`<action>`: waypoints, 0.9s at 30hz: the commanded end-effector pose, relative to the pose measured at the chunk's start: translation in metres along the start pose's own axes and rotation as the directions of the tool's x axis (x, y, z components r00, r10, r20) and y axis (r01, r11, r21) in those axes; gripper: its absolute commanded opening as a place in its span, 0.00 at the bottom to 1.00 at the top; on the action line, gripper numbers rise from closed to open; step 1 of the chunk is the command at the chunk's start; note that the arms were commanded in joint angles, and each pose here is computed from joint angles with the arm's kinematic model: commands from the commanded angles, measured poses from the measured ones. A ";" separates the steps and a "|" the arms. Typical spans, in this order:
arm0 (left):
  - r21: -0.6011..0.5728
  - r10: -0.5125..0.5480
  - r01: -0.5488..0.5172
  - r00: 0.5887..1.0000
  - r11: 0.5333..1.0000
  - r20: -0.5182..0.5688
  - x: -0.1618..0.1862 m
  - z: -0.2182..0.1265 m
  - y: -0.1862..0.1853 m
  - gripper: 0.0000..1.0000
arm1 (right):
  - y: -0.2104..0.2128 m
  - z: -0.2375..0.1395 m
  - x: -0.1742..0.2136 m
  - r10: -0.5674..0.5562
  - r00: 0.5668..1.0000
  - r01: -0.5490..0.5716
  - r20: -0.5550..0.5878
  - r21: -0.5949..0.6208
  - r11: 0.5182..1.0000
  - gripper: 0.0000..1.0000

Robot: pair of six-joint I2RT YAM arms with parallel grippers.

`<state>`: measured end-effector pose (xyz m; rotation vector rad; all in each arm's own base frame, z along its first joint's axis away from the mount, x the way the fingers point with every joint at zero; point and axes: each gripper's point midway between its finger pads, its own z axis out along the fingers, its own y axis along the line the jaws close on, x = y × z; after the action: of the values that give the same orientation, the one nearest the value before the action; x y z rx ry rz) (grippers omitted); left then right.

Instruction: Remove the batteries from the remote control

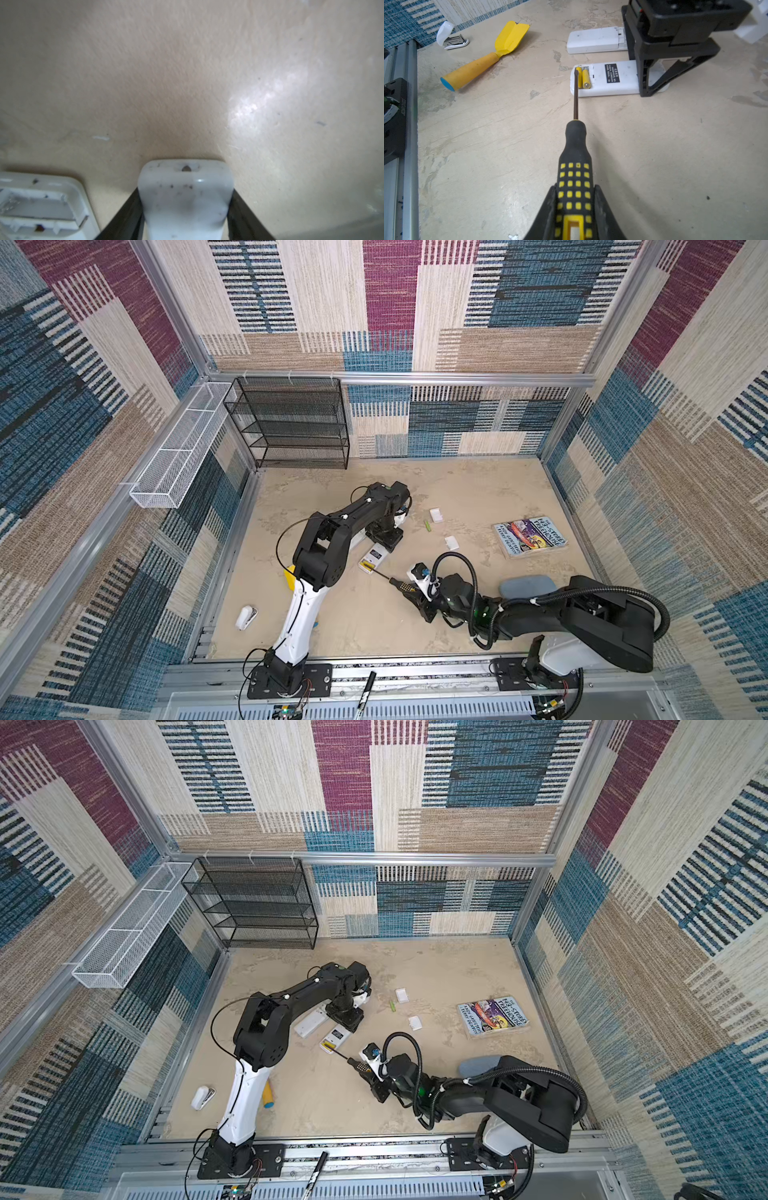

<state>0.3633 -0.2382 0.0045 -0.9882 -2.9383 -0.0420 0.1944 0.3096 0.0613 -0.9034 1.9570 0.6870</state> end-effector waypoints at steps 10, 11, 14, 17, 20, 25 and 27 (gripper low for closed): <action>-0.057 -0.109 0.105 0.990 0.993 -0.084 0.012 0.038 0.008 0.54 | -0.008 -0.003 0.008 0.090 0.992 -0.085 -0.084 0.061 0.995 0.00; -0.061 -0.114 0.109 0.990 0.992 -0.083 0.013 0.037 0.009 0.56 | -0.010 -0.003 0.008 0.092 0.992 -0.086 -0.084 0.070 0.994 0.00; -0.072 -0.123 0.117 0.989 0.991 -0.077 0.012 0.034 0.010 0.60 | -0.013 -0.004 0.010 0.094 0.992 -0.086 -0.089 0.089 0.992 0.00; -0.078 -0.131 0.125 0.988 0.989 -0.076 0.013 0.031 0.012 0.63 | -0.014 -0.005 0.012 0.094 0.991 -0.084 -0.099 0.096 0.992 0.00; -0.090 -0.147 0.140 0.986 0.986 -0.077 0.014 0.027 0.015 0.66 | -0.017 -0.006 0.014 0.097 0.989 -0.083 -0.111 0.117 0.990 0.00; -0.080 -0.164 0.159 0.984 0.984 -0.069 0.015 0.019 0.016 0.98 | -0.023 -0.012 0.015 0.096 0.988 -0.078 -0.118 0.147 0.986 0.00; -0.076 -0.163 0.159 0.985 0.984 -0.063 0.014 0.016 0.016 0.99 | -0.024 -0.015 0.015 0.089 0.989 -0.069 -0.121 0.153 0.986 0.00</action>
<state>0.3632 -0.2301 0.0102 -0.7760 -2.9853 -0.0525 0.1941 0.2956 0.0595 -0.8436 2.0908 0.6342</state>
